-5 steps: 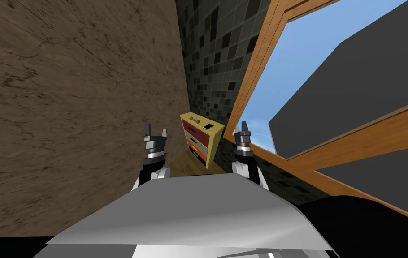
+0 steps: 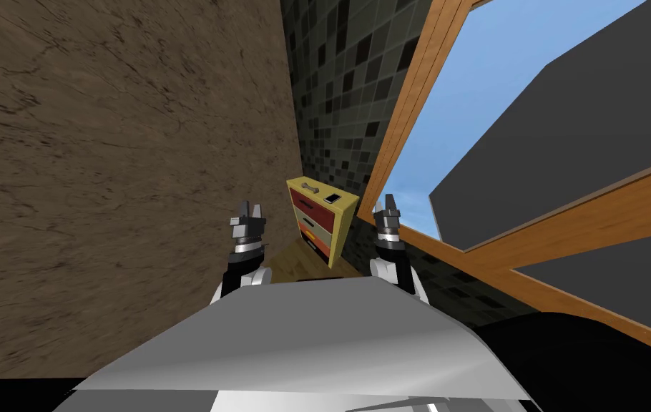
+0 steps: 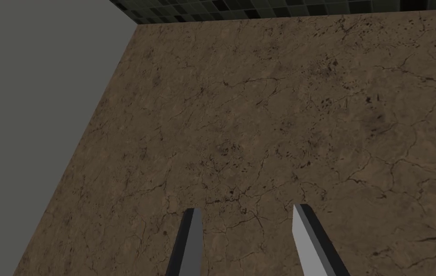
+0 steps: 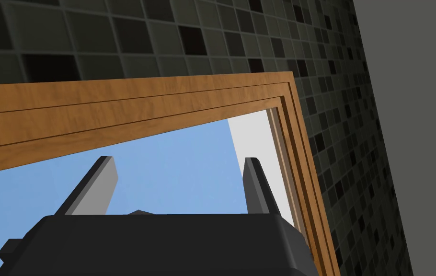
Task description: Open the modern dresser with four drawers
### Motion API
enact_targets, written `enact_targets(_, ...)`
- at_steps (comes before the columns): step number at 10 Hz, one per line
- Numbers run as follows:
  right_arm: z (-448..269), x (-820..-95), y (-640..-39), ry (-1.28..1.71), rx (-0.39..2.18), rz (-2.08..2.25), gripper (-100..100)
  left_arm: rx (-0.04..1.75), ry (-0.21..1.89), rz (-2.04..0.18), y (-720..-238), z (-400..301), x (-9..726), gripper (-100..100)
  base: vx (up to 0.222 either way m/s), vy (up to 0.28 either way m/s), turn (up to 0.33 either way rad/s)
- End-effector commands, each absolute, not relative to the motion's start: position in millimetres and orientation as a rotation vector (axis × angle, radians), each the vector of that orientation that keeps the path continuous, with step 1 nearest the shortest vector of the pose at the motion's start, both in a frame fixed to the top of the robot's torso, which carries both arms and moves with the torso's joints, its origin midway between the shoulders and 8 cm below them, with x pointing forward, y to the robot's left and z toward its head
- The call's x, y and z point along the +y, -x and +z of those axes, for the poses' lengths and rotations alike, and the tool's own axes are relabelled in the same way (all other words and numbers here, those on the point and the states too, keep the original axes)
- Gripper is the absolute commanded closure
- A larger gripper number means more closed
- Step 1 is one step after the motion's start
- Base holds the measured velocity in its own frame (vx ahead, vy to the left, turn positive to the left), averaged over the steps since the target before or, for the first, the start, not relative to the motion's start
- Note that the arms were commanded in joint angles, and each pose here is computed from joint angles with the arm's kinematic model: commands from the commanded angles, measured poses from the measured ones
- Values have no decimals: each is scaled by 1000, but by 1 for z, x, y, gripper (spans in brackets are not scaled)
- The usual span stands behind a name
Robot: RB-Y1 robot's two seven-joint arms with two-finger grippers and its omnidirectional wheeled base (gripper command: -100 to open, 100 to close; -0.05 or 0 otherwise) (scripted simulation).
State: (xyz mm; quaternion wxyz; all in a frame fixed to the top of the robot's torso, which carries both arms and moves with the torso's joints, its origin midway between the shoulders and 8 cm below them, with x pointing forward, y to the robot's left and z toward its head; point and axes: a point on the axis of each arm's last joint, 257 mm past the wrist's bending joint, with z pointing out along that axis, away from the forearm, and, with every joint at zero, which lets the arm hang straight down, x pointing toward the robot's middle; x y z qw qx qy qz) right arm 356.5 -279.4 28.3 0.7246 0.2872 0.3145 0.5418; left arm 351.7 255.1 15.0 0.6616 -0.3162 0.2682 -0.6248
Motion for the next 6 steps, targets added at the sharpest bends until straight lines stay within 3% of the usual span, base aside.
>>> enact_targets(1, 28, -279, -356, -634, 694, 1196, 0, 606, 715, -1413, -352, 15, 255, 0, 0, 0, 0)
enact_targets(4, 28, -279, -356, -634, 694, 1196, 0, 606, 715, -1413, -352, 15, 255, 0, 0, 0, 0)
enact_targets(5, 28, -279, -356, -634, 694, 1196, 0, 645, 693, -1414, -353, 14, 251, -100, 13, 2, -31)
enact_targets(6, 28, -279, -357, -634, 694, 1195, 0, 673, 679, -1415, -353, 12, 248, -100, 15, 9, -46)
